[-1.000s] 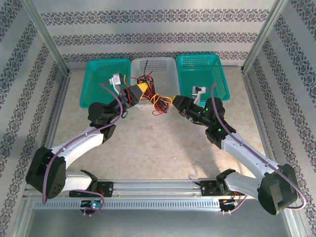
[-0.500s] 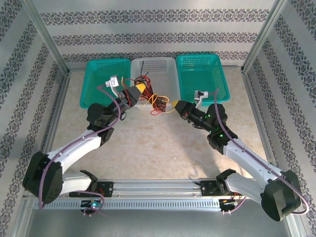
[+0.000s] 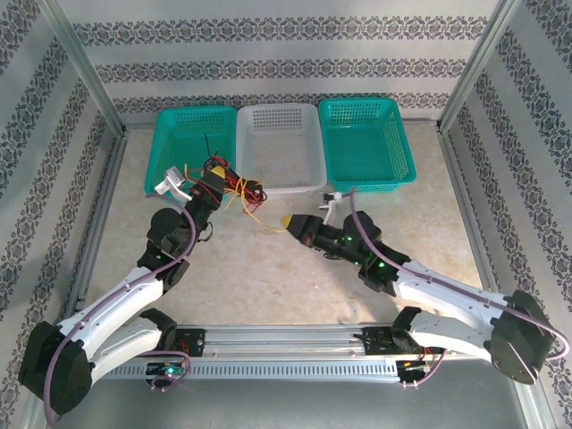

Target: Untangle the cables

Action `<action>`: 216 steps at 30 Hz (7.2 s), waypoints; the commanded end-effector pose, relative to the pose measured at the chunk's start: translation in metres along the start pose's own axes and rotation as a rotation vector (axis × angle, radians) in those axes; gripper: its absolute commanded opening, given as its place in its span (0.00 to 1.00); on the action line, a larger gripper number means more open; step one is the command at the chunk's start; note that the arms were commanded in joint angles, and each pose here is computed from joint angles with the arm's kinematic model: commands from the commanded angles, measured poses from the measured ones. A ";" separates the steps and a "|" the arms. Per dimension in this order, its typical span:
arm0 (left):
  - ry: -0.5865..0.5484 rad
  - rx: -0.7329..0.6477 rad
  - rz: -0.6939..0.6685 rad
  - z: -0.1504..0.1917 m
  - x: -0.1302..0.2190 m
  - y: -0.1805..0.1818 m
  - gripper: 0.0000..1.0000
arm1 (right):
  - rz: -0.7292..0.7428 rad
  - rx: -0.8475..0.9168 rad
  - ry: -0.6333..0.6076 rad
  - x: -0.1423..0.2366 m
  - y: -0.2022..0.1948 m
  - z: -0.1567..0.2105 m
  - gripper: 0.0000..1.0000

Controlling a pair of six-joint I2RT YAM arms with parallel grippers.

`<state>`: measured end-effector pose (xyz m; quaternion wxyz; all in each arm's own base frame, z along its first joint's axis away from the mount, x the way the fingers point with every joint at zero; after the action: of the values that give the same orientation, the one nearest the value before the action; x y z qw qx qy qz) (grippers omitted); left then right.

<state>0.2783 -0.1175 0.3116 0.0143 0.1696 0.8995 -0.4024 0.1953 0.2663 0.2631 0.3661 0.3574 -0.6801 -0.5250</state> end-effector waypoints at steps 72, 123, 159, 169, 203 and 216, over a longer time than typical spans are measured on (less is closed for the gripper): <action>-0.061 -0.393 0.155 -0.014 -0.020 -0.062 0.00 | -0.073 0.400 -0.244 0.076 0.158 -0.045 0.00; 0.160 -0.221 -0.162 -0.022 0.034 0.034 0.00 | 0.303 -0.160 -1.173 0.342 0.067 -0.240 0.00; 0.762 -0.277 0.045 0.177 -0.011 0.005 0.56 | 0.283 0.119 -0.792 0.221 0.121 -0.201 0.00; 0.636 -0.553 0.102 0.096 0.012 -0.038 1.00 | 0.210 0.266 -0.613 0.187 0.166 -0.182 0.00; 0.224 -1.138 0.742 0.024 -0.018 -0.178 0.68 | -0.096 0.455 -0.121 0.065 0.263 -0.092 0.00; 0.237 -1.096 0.730 0.031 -0.021 -0.173 0.31 | -0.114 0.425 -0.106 0.058 0.259 -0.088 0.00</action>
<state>0.2441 -0.2504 0.4098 0.1091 0.4711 0.8584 0.1709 0.2242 0.2242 0.5314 0.2267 0.4190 -0.7818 -0.4023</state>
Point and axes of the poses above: each hand's point on the last joint's axis, 136 mm out from that joint toward the fingers, its own x axis back along the fingers, its own y axis along the line the jaws close on, z = x × y, the point moved 5 cm from there along x, back along the fingers, and after that the axes turned 13 degrees about -x, right-handed, at the moved point
